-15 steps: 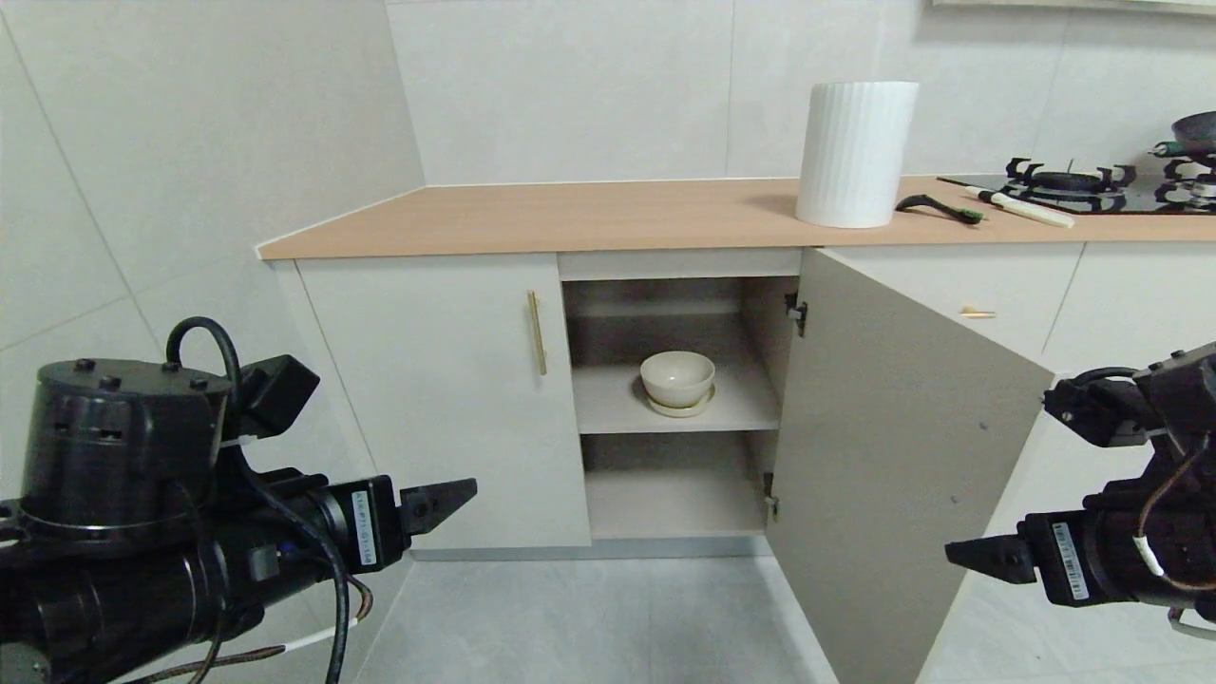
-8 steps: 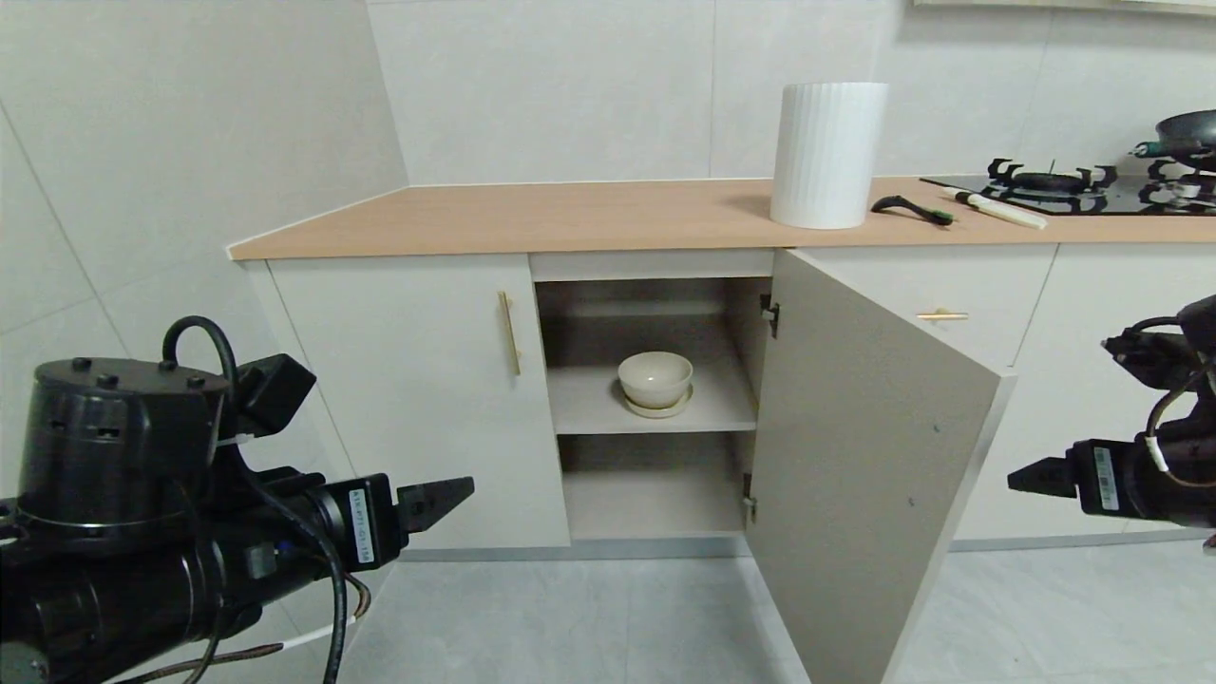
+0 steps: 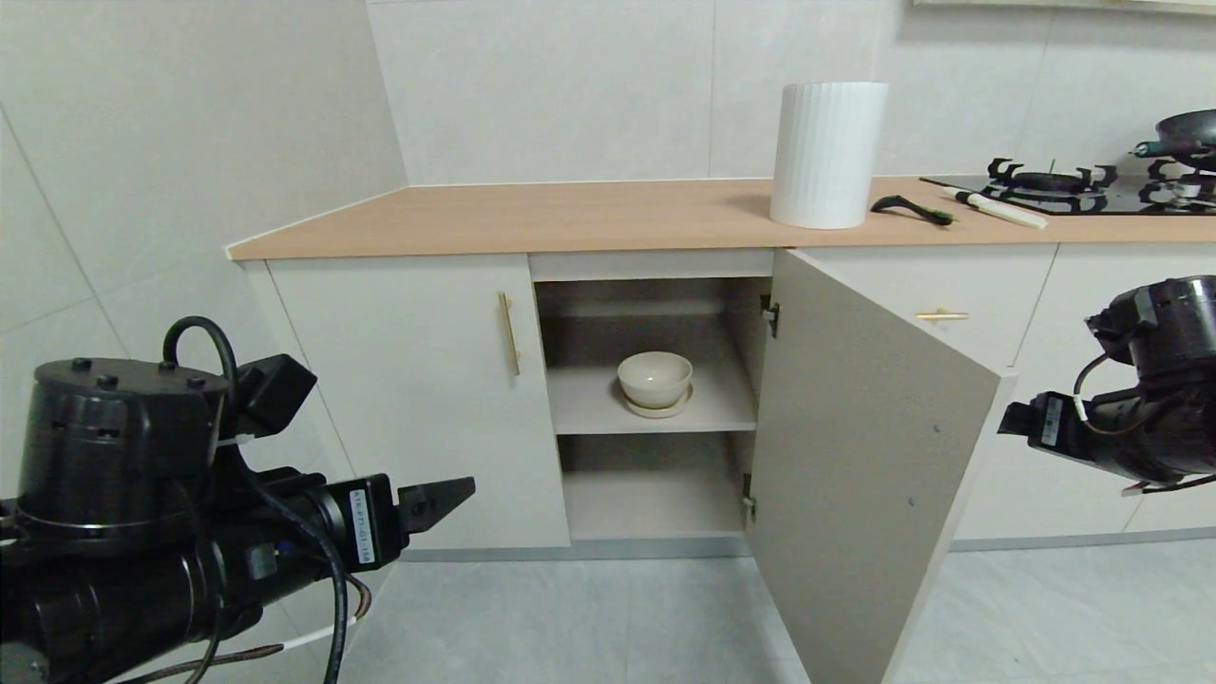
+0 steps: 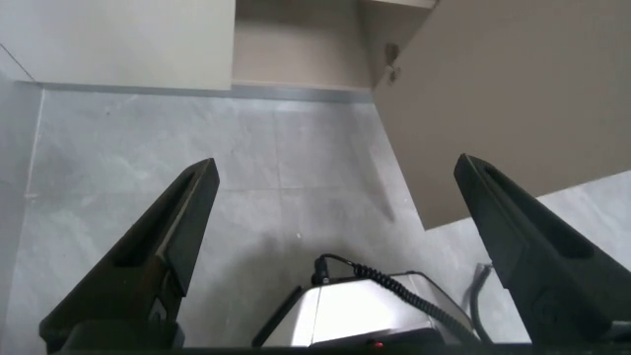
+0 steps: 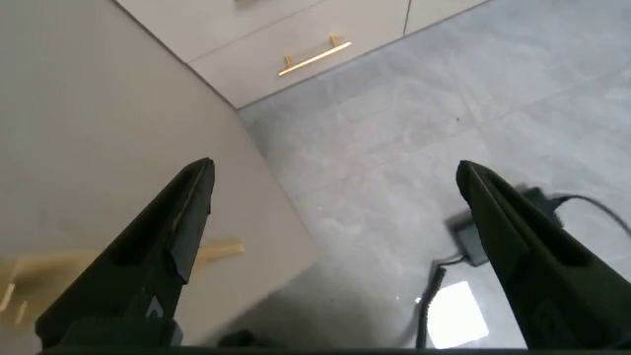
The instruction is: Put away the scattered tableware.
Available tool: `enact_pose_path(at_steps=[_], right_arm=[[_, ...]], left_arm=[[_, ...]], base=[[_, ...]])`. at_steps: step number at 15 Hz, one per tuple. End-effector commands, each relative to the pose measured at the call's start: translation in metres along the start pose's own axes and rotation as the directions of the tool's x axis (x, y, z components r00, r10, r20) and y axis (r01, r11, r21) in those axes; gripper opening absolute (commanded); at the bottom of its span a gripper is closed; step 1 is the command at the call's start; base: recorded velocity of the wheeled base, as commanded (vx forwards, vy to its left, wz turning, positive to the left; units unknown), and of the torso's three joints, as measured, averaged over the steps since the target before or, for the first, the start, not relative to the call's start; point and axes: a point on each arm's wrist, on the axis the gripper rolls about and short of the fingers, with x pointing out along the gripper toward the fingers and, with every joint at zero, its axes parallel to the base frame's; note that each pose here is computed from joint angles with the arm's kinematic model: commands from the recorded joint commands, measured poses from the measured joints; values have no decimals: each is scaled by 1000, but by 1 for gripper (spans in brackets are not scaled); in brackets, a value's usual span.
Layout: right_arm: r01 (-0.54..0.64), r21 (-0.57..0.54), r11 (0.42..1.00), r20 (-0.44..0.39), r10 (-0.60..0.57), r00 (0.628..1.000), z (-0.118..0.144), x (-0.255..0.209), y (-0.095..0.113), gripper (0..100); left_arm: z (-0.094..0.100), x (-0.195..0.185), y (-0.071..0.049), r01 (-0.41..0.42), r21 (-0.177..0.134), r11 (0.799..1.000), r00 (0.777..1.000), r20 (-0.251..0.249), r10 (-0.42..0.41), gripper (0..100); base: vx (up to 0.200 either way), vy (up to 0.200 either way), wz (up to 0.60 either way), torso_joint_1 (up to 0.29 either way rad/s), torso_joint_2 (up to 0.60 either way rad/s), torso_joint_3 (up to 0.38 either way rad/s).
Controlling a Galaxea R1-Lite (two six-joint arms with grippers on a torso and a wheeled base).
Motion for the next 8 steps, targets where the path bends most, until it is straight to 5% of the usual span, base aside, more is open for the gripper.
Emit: enact_pose_path(at_steps=[1, 8], right_arm=[[11, -13, 1000, -50, -12, 999, -8, 16, 3, 100], [-57, -43, 997, -91, 53, 994, -27, 10, 29, 100]], left_arm=[[1, 0, 0, 2, -1, 1000, 1000, 4, -2, 100], [2, -1, -1, 4, -5, 1000, 1000, 11, -4, 100]], base=[[0, 0, 0, 0, 0, 0], [0, 0, 0, 0, 0, 0]])
